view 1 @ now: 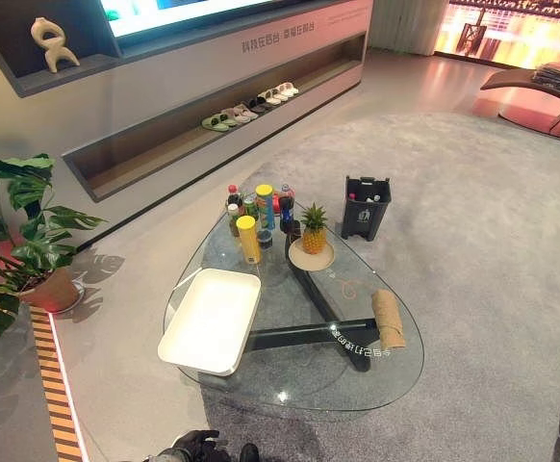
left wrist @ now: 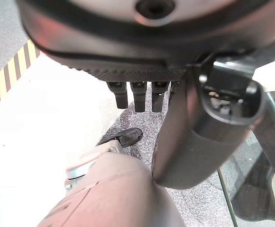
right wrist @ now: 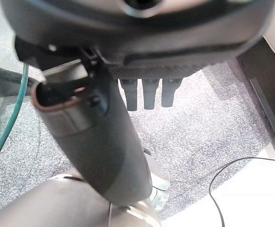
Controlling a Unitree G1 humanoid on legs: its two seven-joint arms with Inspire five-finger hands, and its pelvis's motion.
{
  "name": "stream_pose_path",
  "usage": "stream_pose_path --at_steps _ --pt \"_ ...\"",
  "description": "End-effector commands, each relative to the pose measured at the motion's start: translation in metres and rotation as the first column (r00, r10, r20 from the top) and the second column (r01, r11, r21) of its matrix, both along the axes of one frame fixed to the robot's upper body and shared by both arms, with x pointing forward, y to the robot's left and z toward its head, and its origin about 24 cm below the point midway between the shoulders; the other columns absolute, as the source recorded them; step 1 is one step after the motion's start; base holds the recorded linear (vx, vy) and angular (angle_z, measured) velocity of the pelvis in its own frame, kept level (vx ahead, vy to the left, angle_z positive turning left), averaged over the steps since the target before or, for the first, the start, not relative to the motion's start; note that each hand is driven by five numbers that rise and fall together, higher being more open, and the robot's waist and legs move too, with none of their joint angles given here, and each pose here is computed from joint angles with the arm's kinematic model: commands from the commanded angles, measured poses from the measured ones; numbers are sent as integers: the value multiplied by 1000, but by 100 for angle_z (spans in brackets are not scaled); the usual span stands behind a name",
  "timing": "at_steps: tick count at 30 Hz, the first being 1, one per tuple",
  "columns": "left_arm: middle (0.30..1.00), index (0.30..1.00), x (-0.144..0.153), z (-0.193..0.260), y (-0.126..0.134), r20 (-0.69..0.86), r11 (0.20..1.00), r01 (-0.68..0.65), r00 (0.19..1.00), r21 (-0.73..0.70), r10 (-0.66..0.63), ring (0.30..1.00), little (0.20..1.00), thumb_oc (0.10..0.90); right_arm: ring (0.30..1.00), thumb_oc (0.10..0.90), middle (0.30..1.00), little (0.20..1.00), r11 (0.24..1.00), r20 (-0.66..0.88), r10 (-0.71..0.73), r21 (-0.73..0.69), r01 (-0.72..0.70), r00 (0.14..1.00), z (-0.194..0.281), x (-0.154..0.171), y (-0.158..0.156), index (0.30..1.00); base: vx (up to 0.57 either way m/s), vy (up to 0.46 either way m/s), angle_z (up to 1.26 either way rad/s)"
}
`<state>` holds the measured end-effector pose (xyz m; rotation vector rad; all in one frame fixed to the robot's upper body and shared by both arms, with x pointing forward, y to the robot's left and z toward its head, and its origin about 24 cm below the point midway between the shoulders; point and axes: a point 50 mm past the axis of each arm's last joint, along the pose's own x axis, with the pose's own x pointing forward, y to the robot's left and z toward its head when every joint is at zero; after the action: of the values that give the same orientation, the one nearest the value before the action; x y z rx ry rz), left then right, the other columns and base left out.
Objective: Wipe the table with a cloth and put it in the basket.
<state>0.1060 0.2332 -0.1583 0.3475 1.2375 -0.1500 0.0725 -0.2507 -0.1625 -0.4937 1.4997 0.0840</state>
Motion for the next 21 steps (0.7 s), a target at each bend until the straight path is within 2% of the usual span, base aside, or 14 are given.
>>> stream_pose_path --at_steps 1,21 --pt "900 900 12 1 -8 -3 999 35 999 -9 -35 900 900 800 900 800 900 900 1000 31 30 -3 -30 999 3 21 4 900 0 0 0" --pt "900 900 13 1 -7 9 999 31 999 -16 -31 900 900 800 900 800 900 900 999 25 33 -8 -33 999 3 19 2 900 0 0 0"
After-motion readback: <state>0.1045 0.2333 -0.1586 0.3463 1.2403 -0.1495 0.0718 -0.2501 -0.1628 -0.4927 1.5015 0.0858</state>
